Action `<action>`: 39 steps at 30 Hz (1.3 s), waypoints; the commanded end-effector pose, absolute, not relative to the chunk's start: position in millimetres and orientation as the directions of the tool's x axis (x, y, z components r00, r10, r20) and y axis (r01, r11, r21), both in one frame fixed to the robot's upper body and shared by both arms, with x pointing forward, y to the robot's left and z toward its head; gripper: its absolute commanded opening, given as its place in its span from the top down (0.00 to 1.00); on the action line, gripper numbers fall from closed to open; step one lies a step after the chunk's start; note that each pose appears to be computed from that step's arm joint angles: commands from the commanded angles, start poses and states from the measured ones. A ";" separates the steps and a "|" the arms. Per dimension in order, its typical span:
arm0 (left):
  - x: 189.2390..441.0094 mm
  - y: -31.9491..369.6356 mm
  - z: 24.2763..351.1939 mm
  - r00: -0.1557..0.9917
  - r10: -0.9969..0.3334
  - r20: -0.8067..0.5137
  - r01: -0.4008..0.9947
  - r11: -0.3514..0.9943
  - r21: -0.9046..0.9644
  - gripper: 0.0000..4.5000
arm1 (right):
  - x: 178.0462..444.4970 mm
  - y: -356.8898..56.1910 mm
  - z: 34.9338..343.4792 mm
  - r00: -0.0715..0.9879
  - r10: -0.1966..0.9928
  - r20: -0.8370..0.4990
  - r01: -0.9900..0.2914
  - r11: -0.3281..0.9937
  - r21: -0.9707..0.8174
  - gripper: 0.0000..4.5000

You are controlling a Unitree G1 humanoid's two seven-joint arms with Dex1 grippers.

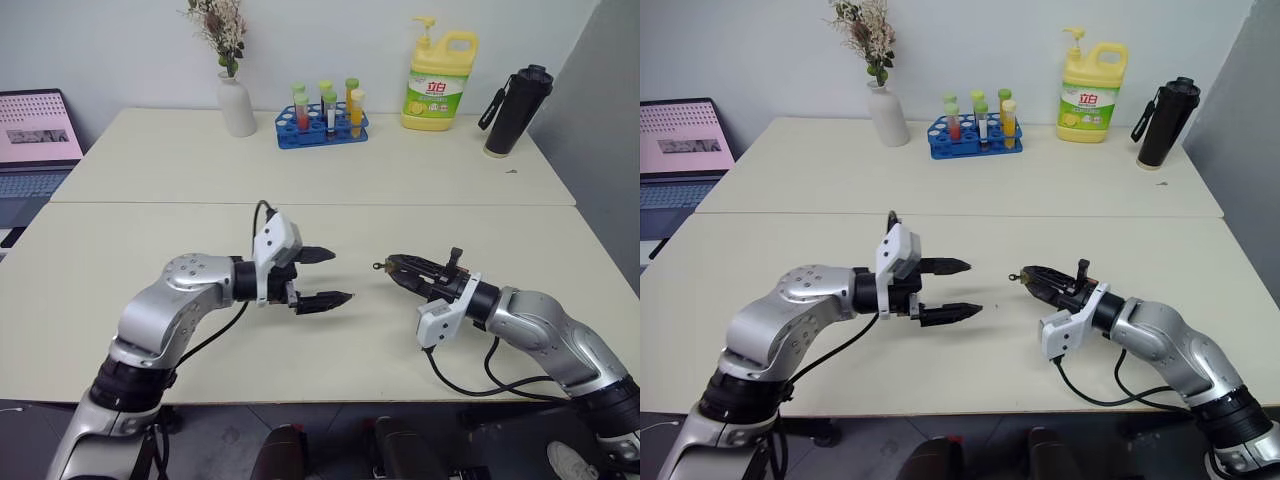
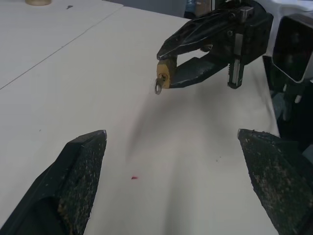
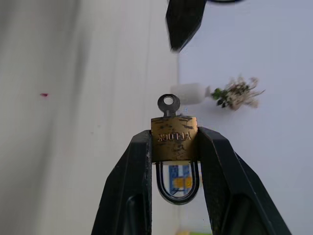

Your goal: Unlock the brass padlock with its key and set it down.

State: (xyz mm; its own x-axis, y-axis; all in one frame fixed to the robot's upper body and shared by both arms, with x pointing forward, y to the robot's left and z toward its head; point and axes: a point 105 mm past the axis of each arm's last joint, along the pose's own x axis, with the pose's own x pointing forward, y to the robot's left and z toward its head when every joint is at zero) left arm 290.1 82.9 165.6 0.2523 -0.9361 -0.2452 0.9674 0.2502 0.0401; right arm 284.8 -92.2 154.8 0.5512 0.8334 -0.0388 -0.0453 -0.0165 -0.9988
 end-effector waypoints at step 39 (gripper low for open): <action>308.8 47.7 172.4 0.127 -0.962 -0.243 0.991 0.110 0.079 0.98 | 284.2 -82.3 169.2 0.472 0.882 0.010 -0.029 0.026 -0.999 0.79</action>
State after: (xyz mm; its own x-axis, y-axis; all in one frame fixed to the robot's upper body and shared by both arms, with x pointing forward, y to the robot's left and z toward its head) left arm 310.4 52.3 163.6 0.1328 -0.9558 -0.2623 0.9911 0.1269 0.0393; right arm 285.4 -83.6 153.3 0.4818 0.8751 -0.0454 -0.0691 -0.0137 -0.9975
